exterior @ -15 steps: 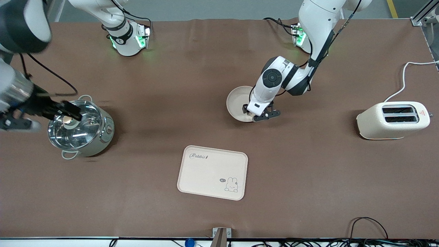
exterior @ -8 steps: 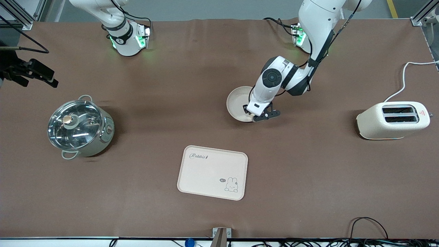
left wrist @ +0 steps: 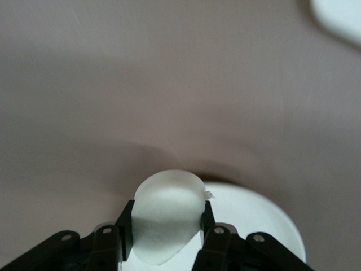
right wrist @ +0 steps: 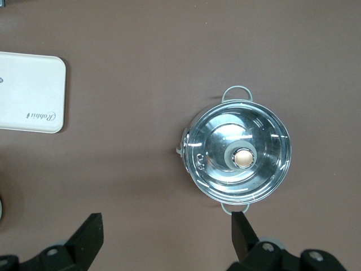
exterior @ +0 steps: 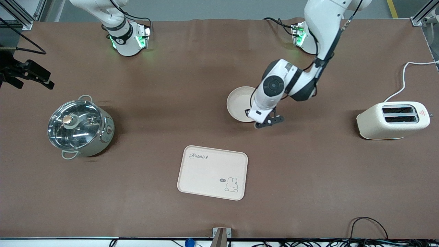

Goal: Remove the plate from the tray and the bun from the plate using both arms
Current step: 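Lift the bun off the plate with the left gripper toward the toaster, then lower the bun onto the table beside the toaster and open the left gripper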

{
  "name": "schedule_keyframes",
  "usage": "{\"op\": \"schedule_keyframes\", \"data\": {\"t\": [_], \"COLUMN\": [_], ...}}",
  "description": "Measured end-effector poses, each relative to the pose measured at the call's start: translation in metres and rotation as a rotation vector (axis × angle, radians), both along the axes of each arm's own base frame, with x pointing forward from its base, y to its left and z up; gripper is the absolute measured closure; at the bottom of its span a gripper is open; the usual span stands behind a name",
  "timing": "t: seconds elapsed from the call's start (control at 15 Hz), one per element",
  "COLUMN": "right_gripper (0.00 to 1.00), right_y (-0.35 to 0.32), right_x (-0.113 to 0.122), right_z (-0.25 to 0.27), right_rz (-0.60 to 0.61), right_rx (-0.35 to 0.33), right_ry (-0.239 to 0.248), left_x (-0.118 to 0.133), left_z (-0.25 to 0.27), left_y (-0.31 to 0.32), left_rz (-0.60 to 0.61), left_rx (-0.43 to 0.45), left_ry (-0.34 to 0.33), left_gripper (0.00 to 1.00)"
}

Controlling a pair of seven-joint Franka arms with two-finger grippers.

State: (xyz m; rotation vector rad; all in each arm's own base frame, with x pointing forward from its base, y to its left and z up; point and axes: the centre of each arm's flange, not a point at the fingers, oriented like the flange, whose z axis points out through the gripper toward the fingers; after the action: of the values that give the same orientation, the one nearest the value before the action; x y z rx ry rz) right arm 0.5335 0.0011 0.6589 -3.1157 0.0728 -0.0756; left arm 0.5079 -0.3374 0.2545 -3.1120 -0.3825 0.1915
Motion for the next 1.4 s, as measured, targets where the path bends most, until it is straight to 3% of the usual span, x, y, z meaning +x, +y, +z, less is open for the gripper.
{"op": "schedule_keyframes", "data": {"t": [0.2, 0.4, 0.73, 1.07, 1.2, 1.4], "right_gripper": [0.00, 0.00, 0.00, 0.00, 0.00, 0.00], "right_y": [0.001, -0.003, -0.002, 0.003, 0.003, 0.003], "right_x": [0.000, 0.000, 0.001, 0.001, 0.001, 0.001], "right_z": [-0.001, -0.001, 0.002, 0.002, 0.002, 0.002], "right_rz": [0.002, -0.003, -0.003, 0.006, 0.007, 0.007], "right_rx": [-0.004, -0.005, -0.005, -0.006, -0.006, -0.006], "right_ry": [0.002, 0.002, -0.010, -0.009, -0.009, -0.009], "left_x": [0.056, 0.091, 0.106, 0.116, 0.115, 0.112], "left_z": [0.010, -0.012, -0.068, -0.066, -0.066, -0.061], "left_y": [0.065, 0.118, 0.152, 0.184, 0.185, 0.175], "left_rz": [-0.031, -0.084, -0.174, -0.222, -0.213, -0.199], "left_rx": [-0.026, -0.023, 0.049, 0.039, 0.040, 0.034], "left_ry": [-0.015, -0.015, -0.050, -0.048, -0.039, -0.036], "left_gripper": [0.51, 0.51, 0.51, 0.49, 0.40, 0.11]}}
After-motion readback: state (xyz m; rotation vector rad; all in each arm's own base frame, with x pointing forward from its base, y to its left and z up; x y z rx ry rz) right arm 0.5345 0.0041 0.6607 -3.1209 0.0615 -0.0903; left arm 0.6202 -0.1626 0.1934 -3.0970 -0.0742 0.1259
